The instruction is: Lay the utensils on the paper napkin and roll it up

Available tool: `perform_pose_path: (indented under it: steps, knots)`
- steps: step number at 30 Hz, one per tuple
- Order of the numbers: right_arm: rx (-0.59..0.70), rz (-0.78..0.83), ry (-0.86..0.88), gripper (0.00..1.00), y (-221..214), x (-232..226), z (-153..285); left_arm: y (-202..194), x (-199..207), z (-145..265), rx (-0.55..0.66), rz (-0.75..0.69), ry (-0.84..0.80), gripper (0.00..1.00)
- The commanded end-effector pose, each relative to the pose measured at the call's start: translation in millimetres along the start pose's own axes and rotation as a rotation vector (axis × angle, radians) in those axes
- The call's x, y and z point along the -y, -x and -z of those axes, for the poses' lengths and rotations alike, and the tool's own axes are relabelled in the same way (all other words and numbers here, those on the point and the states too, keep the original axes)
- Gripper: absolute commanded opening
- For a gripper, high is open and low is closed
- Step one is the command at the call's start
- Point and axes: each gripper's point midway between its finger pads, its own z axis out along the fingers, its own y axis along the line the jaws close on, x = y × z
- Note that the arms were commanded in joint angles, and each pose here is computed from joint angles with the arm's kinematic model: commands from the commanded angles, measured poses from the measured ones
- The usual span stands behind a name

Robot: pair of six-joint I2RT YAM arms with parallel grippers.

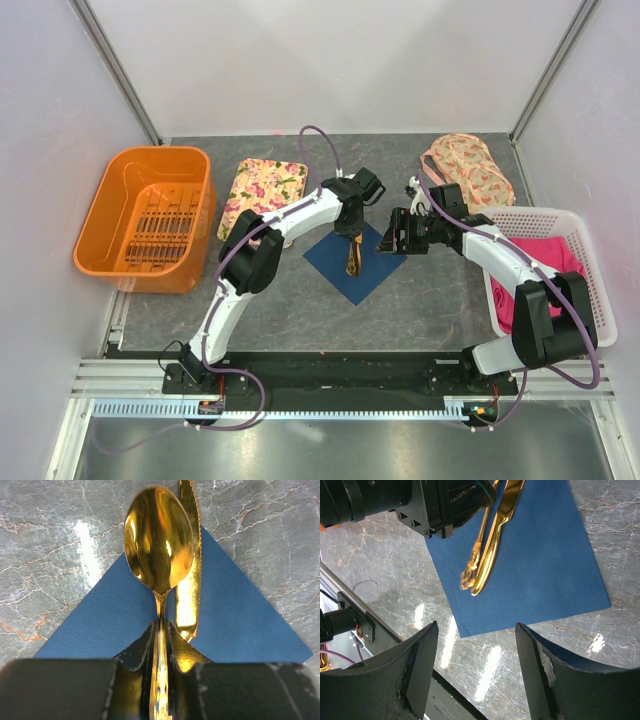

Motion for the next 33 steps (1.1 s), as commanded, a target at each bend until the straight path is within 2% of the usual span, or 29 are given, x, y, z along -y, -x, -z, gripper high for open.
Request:
perform_pose_path:
  steps: [1, 8, 14, 17, 18, 19, 22, 24, 25, 26, 27, 28, 29, 30, 31, 33]
  knots:
    - [0.014, 0.015, 0.020, 0.72, 5.0, -3.6, 2.3, 8.9, 11.6, 2.7, 0.028, 0.035, -0.026, 0.20]
    - [0.015, 0.015, 0.022, 0.72, 5.2, -4.1, 3.2, 16.6, 15.8, 14.0, 0.049, 0.031, -0.050, 0.22]
    - [0.035, 0.023, 0.033, 0.72, 10.9, -6.8, 6.8, 59.5, 26.8, 70.4, 0.190, -0.028, -0.129, 0.27]
    - [0.057, 0.023, 0.064, 0.72, 18.2, -13.2, 11.6, 85.5, 20.4, 106.7, 0.292, -0.086, -0.149, 0.41]
    - [0.066, 0.026, 0.069, 0.72, 21.1, -14.8, 13.2, 91.9, 18.0, 118.1, 0.319, -0.097, -0.154, 0.50]
    - [0.087, 0.037, 0.077, 0.72, 28.2, -19.0, 17.4, 102.1, 10.4, 137.4, 0.358, -0.117, -0.162, 0.53]
    - [0.126, 0.059, 0.085, 0.73, 40.9, -25.8, 25.6, 117.5, -6.2, 162.7, 0.428, -0.178, -0.198, 0.68]
    - [0.139, 0.059, 0.092, 0.73, 44.8, -29.3, 29.5, 128.2, -14.4, 198.0, 0.520, -0.202, -0.275, 0.78]
    - [0.144, 0.061, 0.096, 0.73, 46.3, -30.6, 31.0, 131.9, -21.0, 210.1, 0.550, -0.261, -0.316, 0.82]
    - [0.144, 0.057, 0.105, 0.73, 46.2, -33.1, 32.3, 128.4, -30.6, 227.0, 0.596, -0.291, -0.326, 0.94]
    - [0.148, 0.060, 0.111, 0.73, 46.0, -35.2, 34.2, 135.6, -32.8, 242.0, 0.668, -0.322, -0.335, 0.99]
    - [0.153, 0.060, 0.116, 0.74, 46.4, -36.5, 35.0, 126.1, -38.8, 238.1, 0.677, -0.438, -0.319, 1.00]
    - [0.158, 0.062, 0.121, 0.74, 46.8, -38.2, 36.3, 125.2, -43.3, 262.0, 0.734, -0.475, -0.333, 1.00]
    - [0.164, 0.059, 0.124, 0.74, 47.0, -39.7, 37.9, 125.9, -44.0, 269.0, 0.778, -0.533, -0.334, 1.00]
    - [0.166, 0.057, 0.125, 0.75, 46.2, -39.4, 37.6, 110.7, -44.4, 258.5, 0.761, -0.645, -0.350, 1.00]
    - [0.163, 0.047, 0.130, 0.75, 44.7, -39.9, 37.4, 94.0, -44.0, 267.4, 0.773, -0.747, -0.400, 1.00]
